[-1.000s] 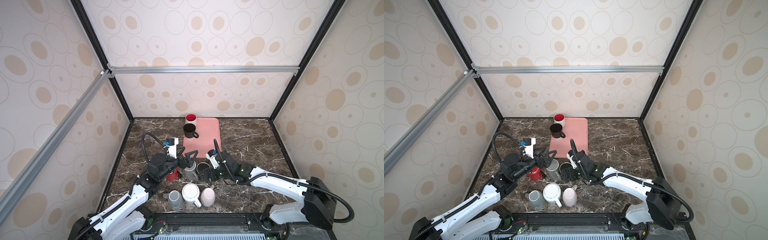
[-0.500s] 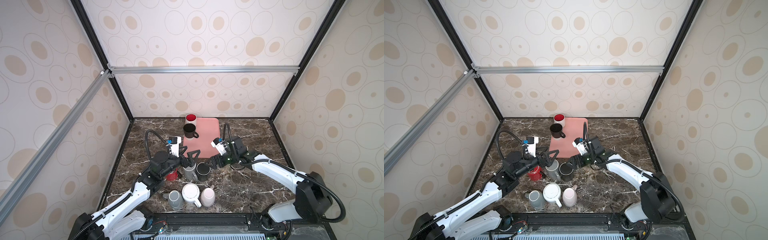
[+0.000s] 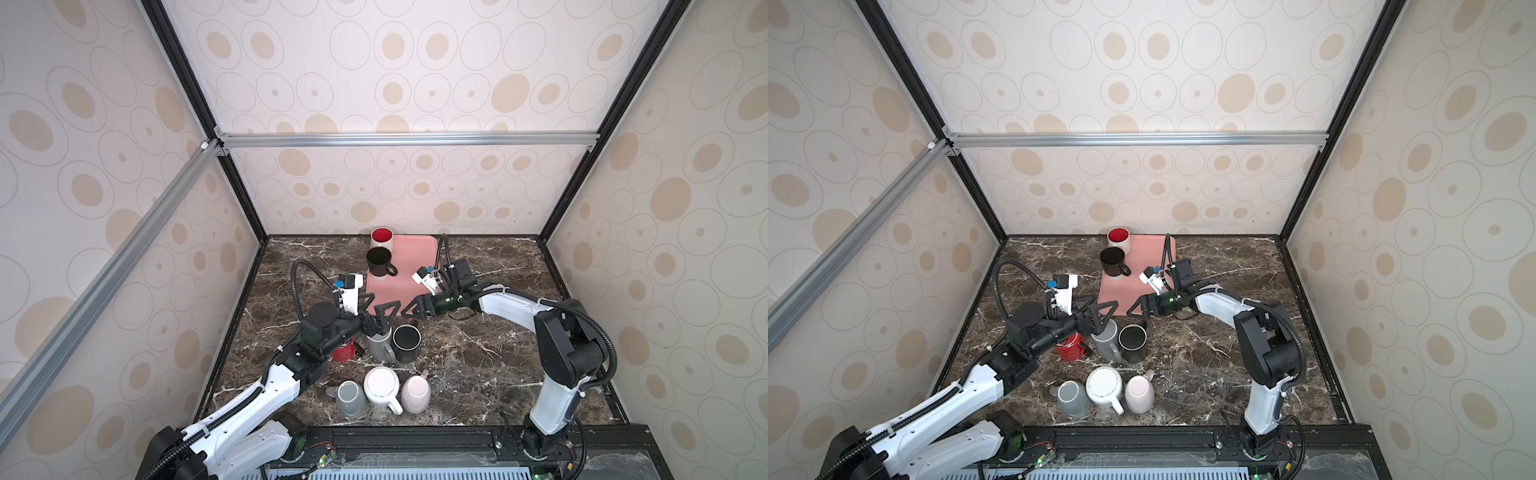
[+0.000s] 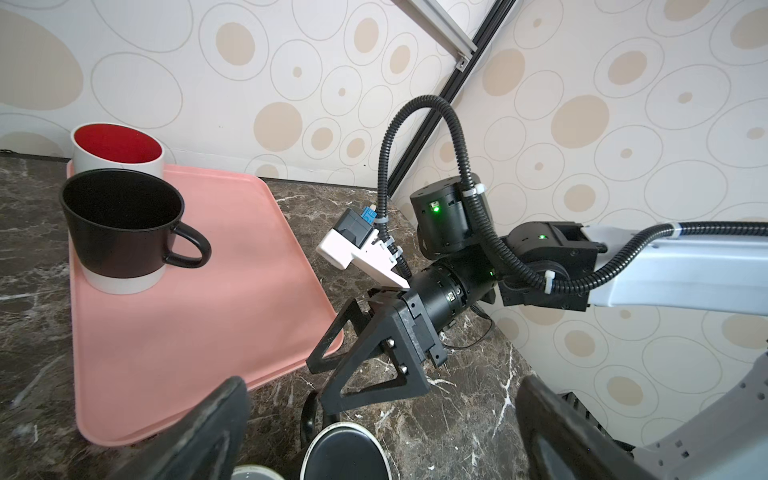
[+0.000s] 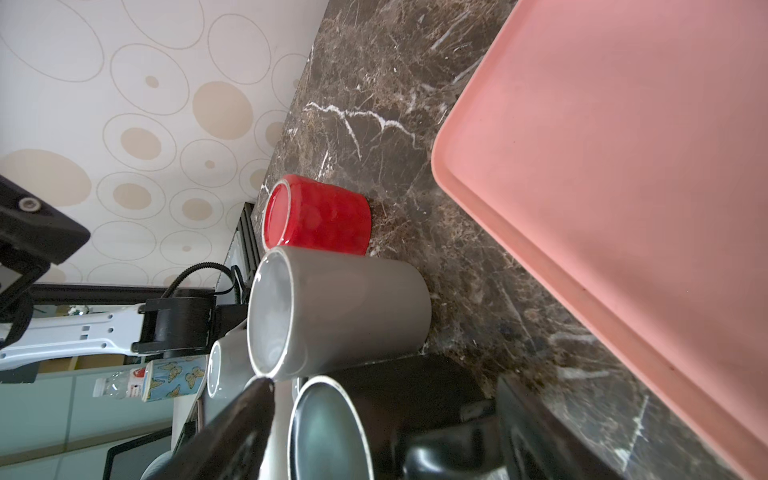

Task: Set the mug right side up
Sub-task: 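Lower the right gripper down to the black mug's handle, then close the right gripper on the black mug's handle, then lift the black mug and tilt it toward the left gripper while the left arm approaches, then grasp the black mug with the left gripper and open the right gripper, then carry the black mug upright toward the pink tray while the right arm withdraws, then lower the black mug onto the tray beside the other black mug and release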

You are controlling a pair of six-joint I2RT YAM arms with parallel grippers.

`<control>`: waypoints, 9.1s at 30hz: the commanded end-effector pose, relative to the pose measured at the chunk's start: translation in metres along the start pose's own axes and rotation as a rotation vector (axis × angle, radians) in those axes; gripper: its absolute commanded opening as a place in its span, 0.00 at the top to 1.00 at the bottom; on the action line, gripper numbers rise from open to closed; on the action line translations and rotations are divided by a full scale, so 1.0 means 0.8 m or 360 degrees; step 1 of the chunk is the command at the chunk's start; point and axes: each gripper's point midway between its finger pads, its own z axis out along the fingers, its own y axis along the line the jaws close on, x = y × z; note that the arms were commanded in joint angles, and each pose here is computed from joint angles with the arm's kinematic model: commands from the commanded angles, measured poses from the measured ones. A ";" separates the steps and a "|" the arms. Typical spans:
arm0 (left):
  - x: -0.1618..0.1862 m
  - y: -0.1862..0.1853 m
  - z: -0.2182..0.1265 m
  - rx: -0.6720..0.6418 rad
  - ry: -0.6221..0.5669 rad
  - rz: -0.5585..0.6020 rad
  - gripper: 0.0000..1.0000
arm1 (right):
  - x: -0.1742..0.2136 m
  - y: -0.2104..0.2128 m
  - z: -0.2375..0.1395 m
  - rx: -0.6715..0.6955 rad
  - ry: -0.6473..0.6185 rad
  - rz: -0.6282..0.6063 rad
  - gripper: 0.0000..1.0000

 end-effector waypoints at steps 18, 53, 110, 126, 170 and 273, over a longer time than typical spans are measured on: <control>-0.018 -0.018 0.001 0.0070 -0.0052 0.0025 0.01 | 0.056 0.016 -0.005 -0.0111 0.0004 0.0094 0.18; -0.004 -0.012 0.015 0.0086 -0.0010 -0.0004 0.02 | 0.145 0.021 -0.033 0.0569 0.0069 -0.0303 0.33; 0.008 -0.007 0.021 0.0085 0.0027 -0.0021 0.02 | 0.143 0.009 0.008 0.1055 0.0271 -0.0552 0.61; 0.000 -0.014 0.015 0.0117 -0.0016 -0.0004 0.01 | 0.148 0.001 -0.015 0.1166 0.0230 -0.0554 1.00; -0.047 -0.131 -0.020 0.1054 -0.0259 -0.0157 0.19 | -0.060 0.312 -0.216 -0.0679 -0.1328 -0.0719 1.00; 0.041 0.261 0.138 -0.0907 0.1161 0.0572 1.00 | 0.032 0.166 -0.246 0.0496 -0.1380 -0.0470 0.56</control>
